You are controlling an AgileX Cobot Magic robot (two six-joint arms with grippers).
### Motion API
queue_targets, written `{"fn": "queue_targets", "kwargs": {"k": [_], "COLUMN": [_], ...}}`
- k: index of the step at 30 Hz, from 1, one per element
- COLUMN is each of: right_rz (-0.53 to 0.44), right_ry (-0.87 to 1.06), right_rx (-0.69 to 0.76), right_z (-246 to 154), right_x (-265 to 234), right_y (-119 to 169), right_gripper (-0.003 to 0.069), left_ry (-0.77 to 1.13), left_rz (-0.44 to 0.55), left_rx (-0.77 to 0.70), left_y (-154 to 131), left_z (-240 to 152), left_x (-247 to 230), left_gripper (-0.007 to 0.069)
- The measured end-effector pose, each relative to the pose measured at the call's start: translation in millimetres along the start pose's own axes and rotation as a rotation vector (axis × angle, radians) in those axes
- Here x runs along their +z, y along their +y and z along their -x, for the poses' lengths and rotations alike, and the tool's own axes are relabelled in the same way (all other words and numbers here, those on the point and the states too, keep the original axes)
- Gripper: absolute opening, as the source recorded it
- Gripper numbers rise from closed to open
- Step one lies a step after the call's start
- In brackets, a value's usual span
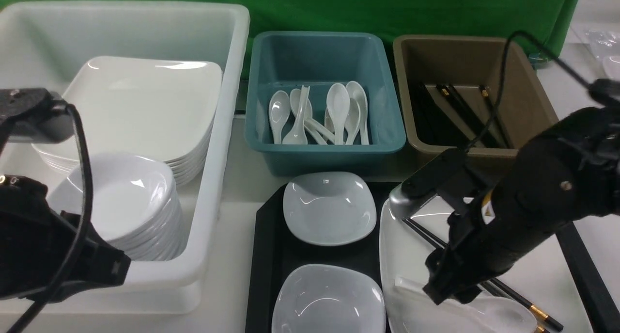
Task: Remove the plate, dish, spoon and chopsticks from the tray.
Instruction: Use the right arm to grab a soup spoon from the plate
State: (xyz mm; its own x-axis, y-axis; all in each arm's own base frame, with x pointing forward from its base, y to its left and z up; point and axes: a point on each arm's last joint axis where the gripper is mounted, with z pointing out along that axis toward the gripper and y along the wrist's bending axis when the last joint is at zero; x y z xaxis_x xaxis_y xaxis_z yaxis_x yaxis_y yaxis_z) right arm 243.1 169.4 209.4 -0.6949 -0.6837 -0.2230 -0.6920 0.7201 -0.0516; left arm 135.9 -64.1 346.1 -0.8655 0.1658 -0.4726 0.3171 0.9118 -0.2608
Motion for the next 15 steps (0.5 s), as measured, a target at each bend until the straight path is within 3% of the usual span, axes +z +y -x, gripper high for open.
{"fn": "queue_targets", "kwargs": {"k": [10, 14, 15], "right_rz": [0.017, 0.017, 0.016], "right_ry": [0.104, 0.102, 0.099], "right_rx": [-0.003, -0.003, -0.002], "right_z": [6.5, 7.3, 7.4], "right_x": [51.8, 51.2, 50.4], "right_y": [-0.1, 0.0, -0.1], "right_gripper": [0.0452, 0.0170, 0.0127], "left_ry": [-0.008, -0.024, -0.028], "left_rz": [0.001, 0.002, 0.002], "left_rx": [0.004, 0.004, 0.004], "left_y": [0.1, 0.1, 0.1], "left_z": [0.7, 2.1, 2.5], "left_x": [0.0, 0.0, 0.0], "left_gripper": [0.0000, 0.0000, 0.0000]}}
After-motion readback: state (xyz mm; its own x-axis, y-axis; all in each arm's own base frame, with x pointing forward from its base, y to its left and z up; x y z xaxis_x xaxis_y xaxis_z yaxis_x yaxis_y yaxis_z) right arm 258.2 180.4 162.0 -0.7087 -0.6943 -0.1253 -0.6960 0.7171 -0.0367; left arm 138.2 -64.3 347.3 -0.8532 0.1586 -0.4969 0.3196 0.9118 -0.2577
